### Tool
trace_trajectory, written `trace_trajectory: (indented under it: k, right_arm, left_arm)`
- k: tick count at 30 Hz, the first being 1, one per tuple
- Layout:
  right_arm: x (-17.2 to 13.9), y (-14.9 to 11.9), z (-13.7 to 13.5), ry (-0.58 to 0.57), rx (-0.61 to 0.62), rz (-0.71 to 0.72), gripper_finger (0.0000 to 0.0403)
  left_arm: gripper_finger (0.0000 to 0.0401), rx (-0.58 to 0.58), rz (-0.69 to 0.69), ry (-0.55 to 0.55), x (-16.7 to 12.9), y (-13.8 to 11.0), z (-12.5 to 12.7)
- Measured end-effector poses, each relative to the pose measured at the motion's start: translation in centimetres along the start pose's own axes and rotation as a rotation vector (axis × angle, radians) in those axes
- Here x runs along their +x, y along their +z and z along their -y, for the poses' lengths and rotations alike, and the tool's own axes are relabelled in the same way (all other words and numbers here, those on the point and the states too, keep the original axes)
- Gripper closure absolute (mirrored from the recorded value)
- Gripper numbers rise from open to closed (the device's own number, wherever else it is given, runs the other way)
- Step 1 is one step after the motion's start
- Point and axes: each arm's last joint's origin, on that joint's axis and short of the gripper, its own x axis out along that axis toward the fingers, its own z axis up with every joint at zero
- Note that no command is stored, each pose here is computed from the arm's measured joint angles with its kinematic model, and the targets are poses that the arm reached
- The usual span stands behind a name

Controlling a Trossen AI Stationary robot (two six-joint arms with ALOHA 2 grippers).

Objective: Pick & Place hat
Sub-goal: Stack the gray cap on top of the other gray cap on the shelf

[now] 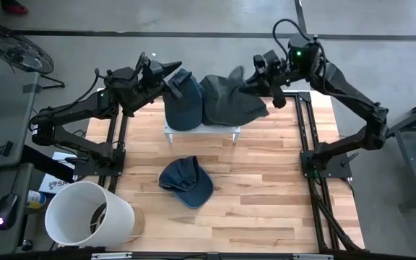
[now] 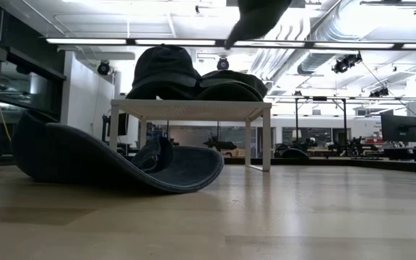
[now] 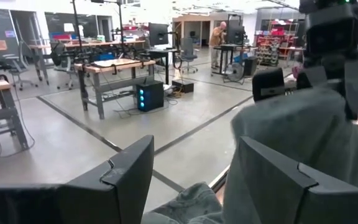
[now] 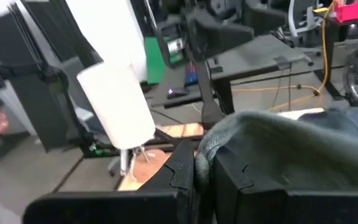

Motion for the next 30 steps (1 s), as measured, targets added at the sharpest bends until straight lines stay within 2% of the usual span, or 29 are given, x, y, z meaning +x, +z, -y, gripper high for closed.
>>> trace_trajectory:
  k: [7, 14, 25, 30]
  right_arm:
    - [-0.8, 2.7, -0.9, 0.001, -0.044, 0.051, 0.0383]
    - [1.2, 4.4, 1.1, 0.1, -0.005, -0.004, 0.0383]
    - [4.2, 3.6, 6.3, 0.296, 0.08, -0.126, 0.0383]
    - [4.9, 2.5, 8.5, 0.308, 0.105, -0.144, 0.0383]
  left_arm:
    - [0.017, 0.011, 0.003, -0.031, -0.2, 0.1, 0.0]
    - [0.017, 0.026, 0.006, -0.055, -0.6, 0.3, -0.2]
    - [0.017, -0.003, -0.028, -0.251, -1.4, 0.4, -0.1]
    - [0.017, -0.027, -0.048, -0.336, -1.6, 0.3, 0.1]
